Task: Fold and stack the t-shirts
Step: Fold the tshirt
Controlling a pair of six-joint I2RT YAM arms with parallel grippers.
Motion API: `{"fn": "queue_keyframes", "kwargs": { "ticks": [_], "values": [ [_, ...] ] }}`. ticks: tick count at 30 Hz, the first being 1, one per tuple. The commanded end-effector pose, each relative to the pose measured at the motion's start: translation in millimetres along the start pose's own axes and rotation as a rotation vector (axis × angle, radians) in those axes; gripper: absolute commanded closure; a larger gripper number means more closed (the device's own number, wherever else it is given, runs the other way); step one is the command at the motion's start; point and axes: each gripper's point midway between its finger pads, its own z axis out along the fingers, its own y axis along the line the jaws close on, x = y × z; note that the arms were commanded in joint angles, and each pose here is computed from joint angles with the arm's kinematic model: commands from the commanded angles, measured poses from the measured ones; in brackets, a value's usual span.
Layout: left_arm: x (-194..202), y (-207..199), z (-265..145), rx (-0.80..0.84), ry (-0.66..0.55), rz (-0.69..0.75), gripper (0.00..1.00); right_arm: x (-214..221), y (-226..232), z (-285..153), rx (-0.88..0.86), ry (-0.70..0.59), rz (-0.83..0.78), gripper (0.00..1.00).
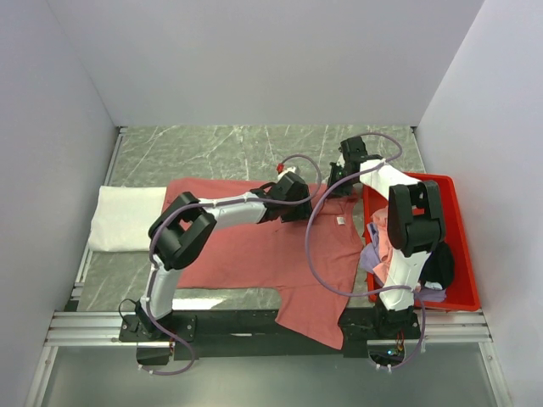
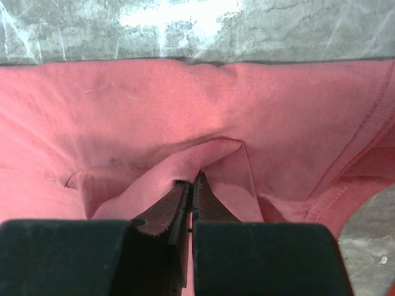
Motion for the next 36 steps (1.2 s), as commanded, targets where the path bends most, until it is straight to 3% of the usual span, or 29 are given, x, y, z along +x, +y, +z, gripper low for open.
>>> {"fn": "queue_keyframes", "kwargs": {
  "ticks": [1, 12, 19, 27, 32, 35, 36],
  "values": [
    [-8.9, -13.2, 2.7, 0.014, -0.02, -0.002, 0.39, -10.8, 0.6, 1.9, -0.015, -0.023, 0.016, 1.0],
    [-0.1, 9.1, 24.6, -0.194, -0.011, 0.109, 0.55, -13.2, 0.0, 2.8, -0.022, -0.023, 0.018, 1.0],
    [13.1, 24.6, 23.9, -0.31, 0.002, 0.19, 0.56, -11.0, -0.3, 4.3, -0.022, -0.017, 0.016, 1.0],
    [20.2, 28.8, 30.4, -0.334, 0.022, 0.228, 0.72, -9.4, -3.4, 6.1, -0.019, -0.011, 0.021, 1.0],
    [22.7, 28.0, 32.4, -0.334, 0.035, 0.247, 0.72, -9.3, -4.4, 6.1, -0.02, -0.009, 0.022, 1.0],
    [23.2, 28.9, 31.3, -0.346, 0.036, 0.252, 0.82, -9.0, -3.4, 6.7, -0.024, -0.01, 0.02, 1.0],
    [22.9, 30.4, 31.2, -0.35, 0.037, 0.252, 0.92, -8.8, -3.5, 6.3, -0.027, -0.01, 0.021, 1.0]
  ]
}}
